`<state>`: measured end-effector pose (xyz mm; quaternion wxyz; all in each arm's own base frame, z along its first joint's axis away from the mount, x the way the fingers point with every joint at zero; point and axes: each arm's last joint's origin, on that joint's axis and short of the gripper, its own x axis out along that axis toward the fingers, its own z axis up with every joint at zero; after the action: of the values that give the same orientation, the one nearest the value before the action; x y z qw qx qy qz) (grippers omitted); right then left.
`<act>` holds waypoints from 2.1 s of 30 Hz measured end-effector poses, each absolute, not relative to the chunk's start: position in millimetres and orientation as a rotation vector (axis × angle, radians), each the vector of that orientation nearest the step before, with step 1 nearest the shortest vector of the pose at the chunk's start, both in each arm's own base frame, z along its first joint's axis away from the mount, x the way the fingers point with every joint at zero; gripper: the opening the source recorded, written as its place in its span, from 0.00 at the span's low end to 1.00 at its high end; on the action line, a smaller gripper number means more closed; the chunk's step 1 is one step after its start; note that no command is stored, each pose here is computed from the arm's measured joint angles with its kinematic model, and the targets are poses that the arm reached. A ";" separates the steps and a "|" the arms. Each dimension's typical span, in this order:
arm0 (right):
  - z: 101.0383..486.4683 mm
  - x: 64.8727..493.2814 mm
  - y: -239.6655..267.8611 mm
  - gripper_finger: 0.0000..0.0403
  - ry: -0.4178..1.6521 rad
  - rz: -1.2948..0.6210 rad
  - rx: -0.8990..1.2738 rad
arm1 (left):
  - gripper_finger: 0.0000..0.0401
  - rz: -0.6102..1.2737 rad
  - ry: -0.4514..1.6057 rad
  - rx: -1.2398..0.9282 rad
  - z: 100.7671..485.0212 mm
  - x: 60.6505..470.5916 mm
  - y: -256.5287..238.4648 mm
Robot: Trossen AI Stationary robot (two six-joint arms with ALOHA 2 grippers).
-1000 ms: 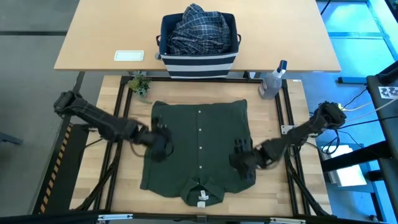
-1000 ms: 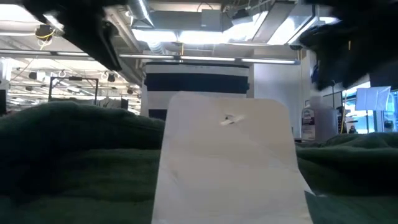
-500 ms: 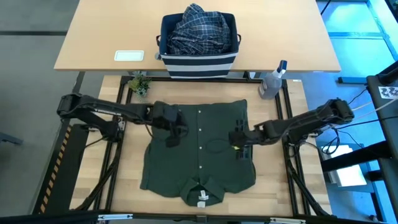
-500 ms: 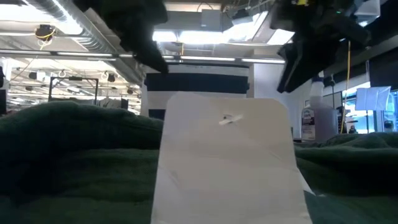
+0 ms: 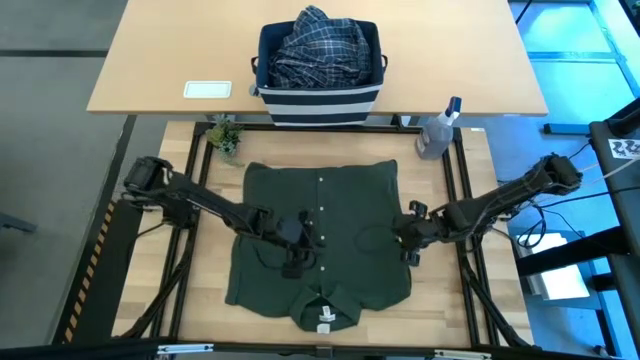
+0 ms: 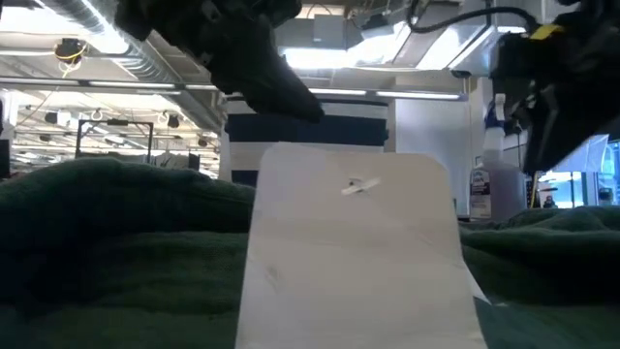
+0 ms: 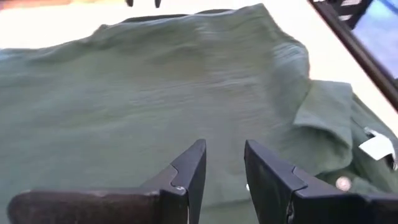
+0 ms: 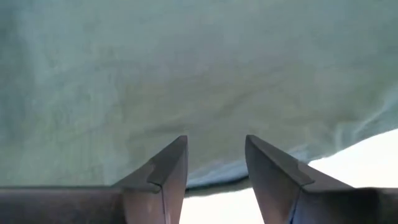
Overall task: Fold Laundry from Bin
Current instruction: Fold the green polo shirt
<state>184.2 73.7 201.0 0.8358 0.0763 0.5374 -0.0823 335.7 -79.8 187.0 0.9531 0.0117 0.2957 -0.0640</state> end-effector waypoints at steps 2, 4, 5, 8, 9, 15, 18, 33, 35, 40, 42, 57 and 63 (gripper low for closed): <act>201.2 182.6 78.8 0.39 1.133 -0.164 0.171 | 0.26 -0.167 0.589 0.020 179.4 339.5 -87.3; 201.1 180.5 83.3 0.39 1.133 -0.158 0.177 | 0.26 -0.206 0.580 0.014 173.1 342.3 -93.5; 201.1 179.4 85.6 0.39 1.131 -0.157 0.177 | 0.26 -0.215 0.582 0.011 169.7 342.9 -96.7; 201.2 177.0 90.4 0.39 1.124 -0.153 0.168 | 0.26 -0.221 0.619 -0.007 160.2 342.5 -102.8; 201.3 176.7 91.5 0.39 1.118 -0.153 0.166 | 0.26 -0.219 0.638 -0.013 156.8 341.8 -104.3; 201.2 176.1 91.9 0.39 1.119 -0.163 0.171 | 0.26 -0.194 0.842 -0.055 139.3 328.6 -109.0; 201.1 176.1 91.8 0.39 1.120 -0.156 0.155 | 0.26 -0.189 0.983 -0.079 131.3 316.6 -113.1; 202.0 178.5 84.5 0.39 1.052 -0.248 0.026 | 0.26 0.069 1.539 0.037 140.7 246.2 -104.5; 202.3 180.7 79.8 0.39 1.042 -0.281 0.025 | 0.26 0.122 1.530 0.077 147.9 240.9 -100.0; 202.7 186.9 64.0 0.39 1.032 -0.351 -0.012 | 0.26 0.167 1.298 0.086 179.3 242.3 -96.7; 203.0 189.9 57.2 0.39 1.032 -0.366 -0.018 | 0.26 0.143 1.147 0.048 192.4 249.6 -99.0; 208.3 204.7 45.5 0.39 0.944 -0.339 -0.053 | 0.26 -0.296 0.720 0.056 168.6 302.4 -161.8; 210.0 207.6 46.4 0.39 0.911 -0.334 -0.037 | 0.27 -0.393 0.707 0.064 145.3 313.5 -187.3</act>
<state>207.6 46.4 210.0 0.8845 -0.0178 0.4376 -0.1607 313.5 -187.3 145.3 0.9189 0.0313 0.3437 -0.1914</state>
